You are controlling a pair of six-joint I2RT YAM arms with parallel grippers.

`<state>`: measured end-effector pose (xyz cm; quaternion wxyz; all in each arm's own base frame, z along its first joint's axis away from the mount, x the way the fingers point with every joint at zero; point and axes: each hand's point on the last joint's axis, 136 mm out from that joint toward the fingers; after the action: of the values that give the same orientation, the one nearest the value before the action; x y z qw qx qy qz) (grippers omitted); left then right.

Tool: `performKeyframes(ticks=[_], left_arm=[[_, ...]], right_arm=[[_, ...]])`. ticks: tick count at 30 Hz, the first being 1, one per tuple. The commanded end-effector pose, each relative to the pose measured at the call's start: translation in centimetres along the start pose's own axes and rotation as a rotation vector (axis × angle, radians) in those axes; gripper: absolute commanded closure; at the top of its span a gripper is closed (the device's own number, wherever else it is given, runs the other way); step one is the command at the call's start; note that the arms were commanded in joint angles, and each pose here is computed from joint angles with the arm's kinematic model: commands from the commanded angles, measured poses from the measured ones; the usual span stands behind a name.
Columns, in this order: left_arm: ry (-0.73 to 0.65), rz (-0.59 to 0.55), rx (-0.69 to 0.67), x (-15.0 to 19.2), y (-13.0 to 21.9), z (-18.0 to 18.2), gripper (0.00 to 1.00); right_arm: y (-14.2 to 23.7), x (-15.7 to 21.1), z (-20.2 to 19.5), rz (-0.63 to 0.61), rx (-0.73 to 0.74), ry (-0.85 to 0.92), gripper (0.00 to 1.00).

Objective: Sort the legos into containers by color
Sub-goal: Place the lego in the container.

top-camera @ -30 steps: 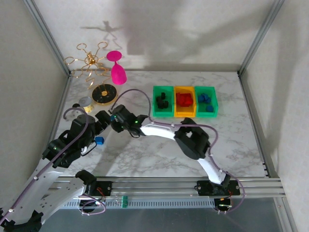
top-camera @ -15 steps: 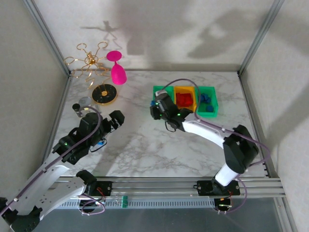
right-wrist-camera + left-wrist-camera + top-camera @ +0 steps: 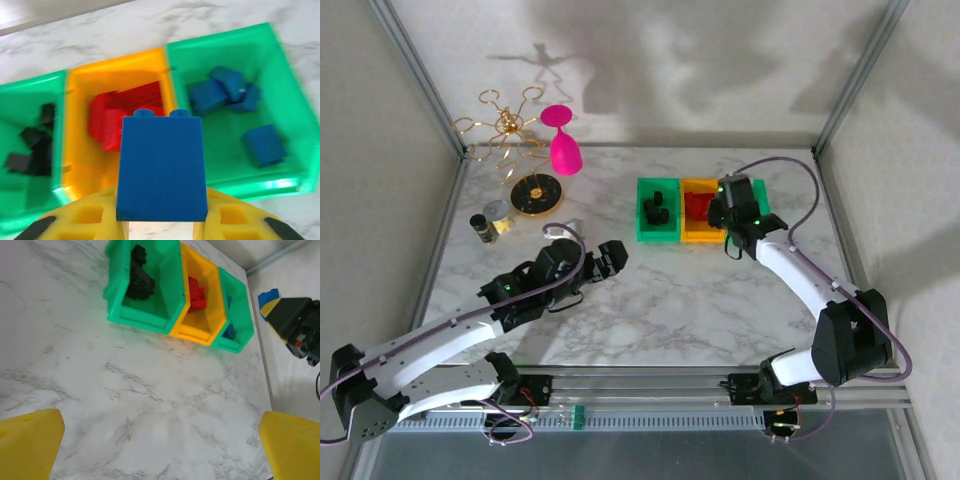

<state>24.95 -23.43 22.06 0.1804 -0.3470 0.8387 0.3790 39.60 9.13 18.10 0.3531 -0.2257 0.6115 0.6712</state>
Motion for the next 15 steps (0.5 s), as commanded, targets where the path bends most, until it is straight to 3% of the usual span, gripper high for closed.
performKeyframes(ticks=[1, 12, 15], left_arm=[[-0.022, -0.053, 0.060, -1.0, -0.3, -2.7, 0.00], [-0.055, -0.066, 0.087, -1.0, -0.7, -4.0, 0.00], [-0.060, -0.069, 0.079, -1.1, -0.7, -4.0, 0.00]], right_arm=[[-1.0, -0.1, -2.5, 0.015, 0.045, -0.037, 0.74], [-7.0, -0.8, -5.6, 0.091, 0.083, -0.076, 0.72], [-8.1, -1.1, -5.8, 0.101, 0.095, -0.066, 0.67]])
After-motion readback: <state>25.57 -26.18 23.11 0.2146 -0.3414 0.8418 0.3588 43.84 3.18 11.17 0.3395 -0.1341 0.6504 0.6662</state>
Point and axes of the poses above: each hand's point on the last joint's axis, 136 mm out from that joint toward the fingers, its own y axis back along the fingers, its own z axis along the line the jaws close on, x = y × z, and after that the axes turned 1 degree about y, right-handed
